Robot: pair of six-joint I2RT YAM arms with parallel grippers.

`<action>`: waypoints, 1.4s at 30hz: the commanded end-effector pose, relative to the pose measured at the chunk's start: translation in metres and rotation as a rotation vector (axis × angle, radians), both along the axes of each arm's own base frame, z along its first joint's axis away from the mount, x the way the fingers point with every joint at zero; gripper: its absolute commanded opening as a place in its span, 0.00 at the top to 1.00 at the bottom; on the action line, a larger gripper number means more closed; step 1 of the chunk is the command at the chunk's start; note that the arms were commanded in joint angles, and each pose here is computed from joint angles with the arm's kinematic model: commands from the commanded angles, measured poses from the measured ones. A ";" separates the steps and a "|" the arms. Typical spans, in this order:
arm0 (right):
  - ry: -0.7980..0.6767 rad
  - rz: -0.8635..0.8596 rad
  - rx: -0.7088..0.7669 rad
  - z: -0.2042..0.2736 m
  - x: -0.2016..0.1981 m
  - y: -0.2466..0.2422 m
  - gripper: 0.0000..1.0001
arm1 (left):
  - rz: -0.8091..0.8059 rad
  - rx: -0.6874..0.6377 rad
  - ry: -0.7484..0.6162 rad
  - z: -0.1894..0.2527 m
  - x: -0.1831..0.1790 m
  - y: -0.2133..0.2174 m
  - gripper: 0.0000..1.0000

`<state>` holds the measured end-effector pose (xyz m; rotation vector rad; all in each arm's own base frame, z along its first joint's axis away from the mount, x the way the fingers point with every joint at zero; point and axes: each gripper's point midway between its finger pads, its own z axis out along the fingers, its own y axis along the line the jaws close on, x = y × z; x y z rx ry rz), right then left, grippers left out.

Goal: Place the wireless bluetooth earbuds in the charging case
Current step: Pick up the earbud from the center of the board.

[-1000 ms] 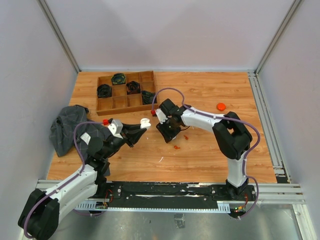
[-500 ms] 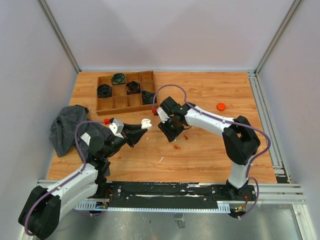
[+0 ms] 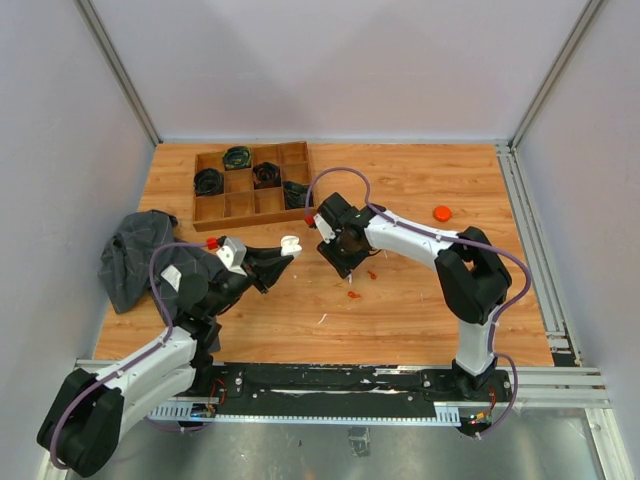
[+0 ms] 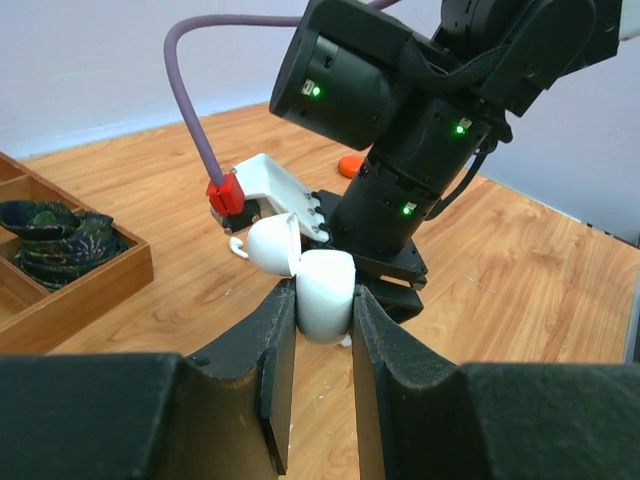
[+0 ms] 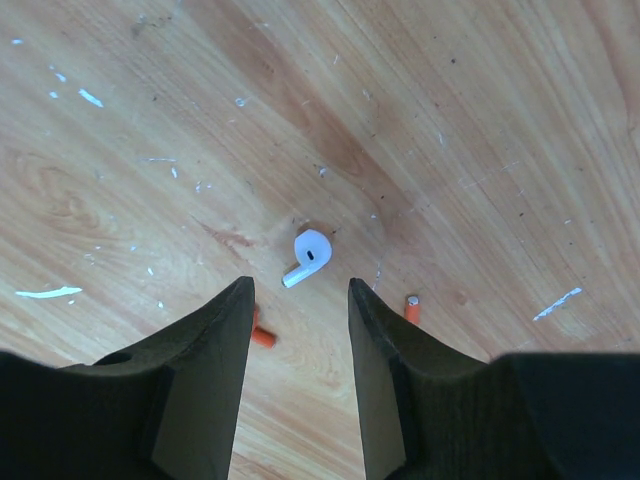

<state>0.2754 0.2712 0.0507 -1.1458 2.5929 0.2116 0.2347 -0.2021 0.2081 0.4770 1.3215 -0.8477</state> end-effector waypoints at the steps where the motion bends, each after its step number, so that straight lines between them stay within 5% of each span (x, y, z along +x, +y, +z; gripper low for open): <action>1: -0.022 -0.023 -0.021 -0.007 0.013 -0.002 0.56 | 0.017 -0.024 -0.033 0.006 0.001 0.002 1.00; 4: -0.013 -0.025 -0.040 -0.016 0.015 -0.003 0.56 | -0.002 -0.009 -0.035 0.005 0.001 -0.001 1.00; 5: -0.012 -0.025 -0.042 -0.017 0.015 -0.002 0.28 | -0.008 -0.002 -0.030 0.004 0.001 -0.002 1.00; 6: -0.008 -0.024 -0.044 -0.019 0.015 -0.002 0.67 | -0.009 -0.003 -0.030 0.004 0.000 -0.002 1.00; 8: 0.014 -0.098 -0.025 -0.022 0.013 0.001 0.73 | -0.007 -0.027 -0.042 0.007 -0.002 -0.001 1.00; 20: 0.048 -0.103 -0.073 -0.038 0.010 -0.004 0.75 | -0.013 -0.016 -0.049 0.007 -0.003 -0.002 1.00; 42: -0.001 -0.104 -0.008 -0.007 0.005 -0.007 0.63 | 0.001 -0.029 -0.044 0.005 -0.003 0.001 1.00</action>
